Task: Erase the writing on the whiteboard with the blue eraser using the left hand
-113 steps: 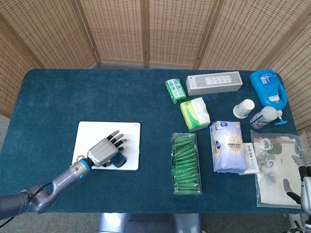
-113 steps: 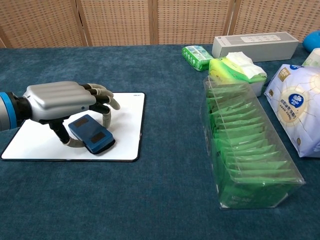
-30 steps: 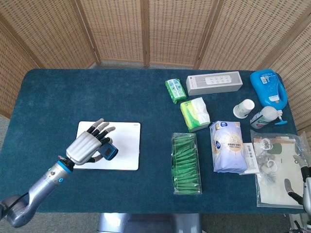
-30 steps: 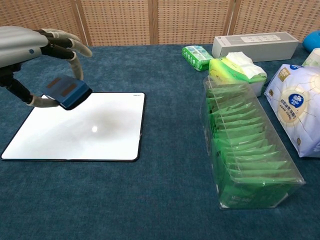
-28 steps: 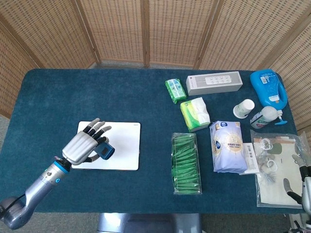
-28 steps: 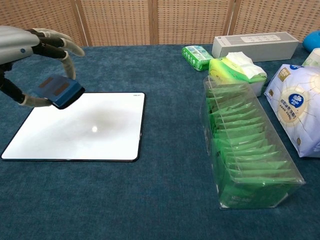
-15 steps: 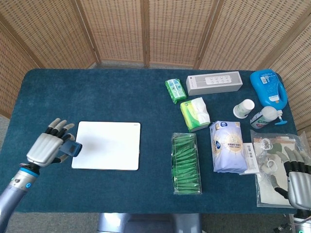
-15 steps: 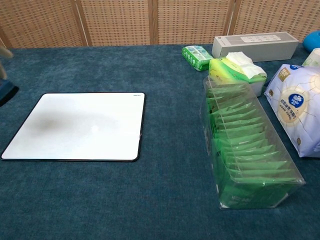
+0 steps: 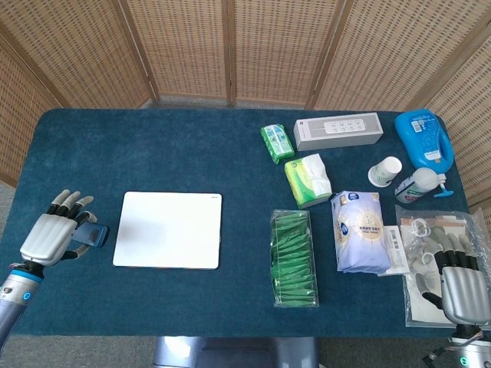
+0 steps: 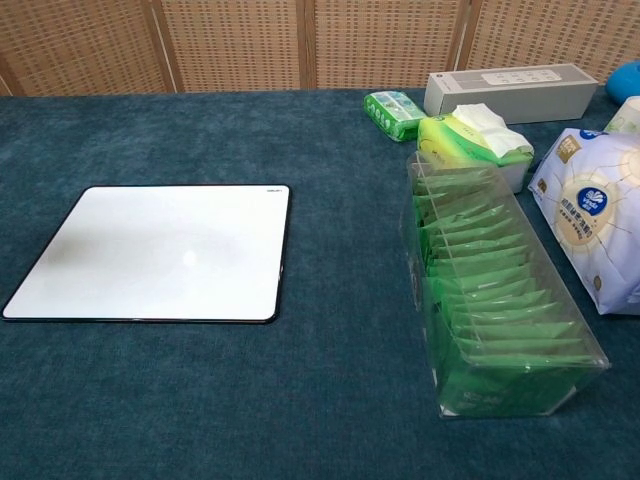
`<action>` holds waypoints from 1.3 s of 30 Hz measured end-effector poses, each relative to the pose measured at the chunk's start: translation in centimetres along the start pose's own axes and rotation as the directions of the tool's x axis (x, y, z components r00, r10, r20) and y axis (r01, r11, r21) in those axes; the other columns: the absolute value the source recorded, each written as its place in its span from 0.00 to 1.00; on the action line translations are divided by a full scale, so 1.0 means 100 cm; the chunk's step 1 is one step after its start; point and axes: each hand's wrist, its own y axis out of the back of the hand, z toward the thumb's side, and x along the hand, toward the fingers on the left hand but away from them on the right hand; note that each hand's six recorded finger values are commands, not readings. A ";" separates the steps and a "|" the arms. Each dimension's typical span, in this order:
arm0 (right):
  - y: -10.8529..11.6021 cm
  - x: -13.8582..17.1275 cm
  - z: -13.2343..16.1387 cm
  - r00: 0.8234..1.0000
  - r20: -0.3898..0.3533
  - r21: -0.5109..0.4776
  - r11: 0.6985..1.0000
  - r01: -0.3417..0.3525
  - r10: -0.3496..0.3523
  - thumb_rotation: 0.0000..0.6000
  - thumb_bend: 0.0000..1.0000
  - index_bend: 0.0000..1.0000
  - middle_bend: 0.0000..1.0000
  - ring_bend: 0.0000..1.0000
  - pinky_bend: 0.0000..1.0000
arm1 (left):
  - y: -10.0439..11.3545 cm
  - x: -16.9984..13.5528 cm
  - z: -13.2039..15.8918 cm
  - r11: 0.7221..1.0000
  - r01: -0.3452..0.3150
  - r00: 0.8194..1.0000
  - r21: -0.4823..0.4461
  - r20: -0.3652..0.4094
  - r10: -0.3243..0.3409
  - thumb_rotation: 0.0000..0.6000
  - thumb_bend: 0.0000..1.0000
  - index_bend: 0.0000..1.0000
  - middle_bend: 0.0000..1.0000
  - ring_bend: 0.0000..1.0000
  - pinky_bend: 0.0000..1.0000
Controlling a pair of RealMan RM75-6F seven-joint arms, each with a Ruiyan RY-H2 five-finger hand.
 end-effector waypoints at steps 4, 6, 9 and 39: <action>0.006 0.005 -0.007 1.000 0.019 0.005 1.000 0.015 -0.015 1.00 0.35 0.17 0.11 0.00 0.06 | -0.004 0.021 0.018 1.000 0.013 0.999 0.005 0.047 -0.014 1.00 0.31 0.69 0.16 0.00 0.00; 0.008 0.007 -0.010 0.999 0.030 0.007 1.000 0.019 -0.019 1.00 0.35 0.17 0.11 0.00 0.06 | -0.009 0.033 0.029 1.000 0.026 0.997 0.004 0.070 -0.027 1.00 0.31 0.69 0.15 0.00 0.00; 0.011 0.012 -0.015 0.999 0.044 0.009 1.000 0.021 -0.021 1.00 0.35 0.17 0.11 0.00 0.06 | -0.017 0.052 0.046 0.999 0.050 0.993 0.001 0.104 -0.049 1.00 0.31 0.69 0.15 0.00 0.00; 0.021 0.027 -0.032 0.994 0.098 0.018 0.999 0.036 -0.038 1.00 0.35 0.17 0.11 0.00 0.06 | -0.054 0.115 0.137 0.985 0.091 0.955 0.147 0.269 -0.128 1.00 0.31 0.69 0.15 0.00 0.00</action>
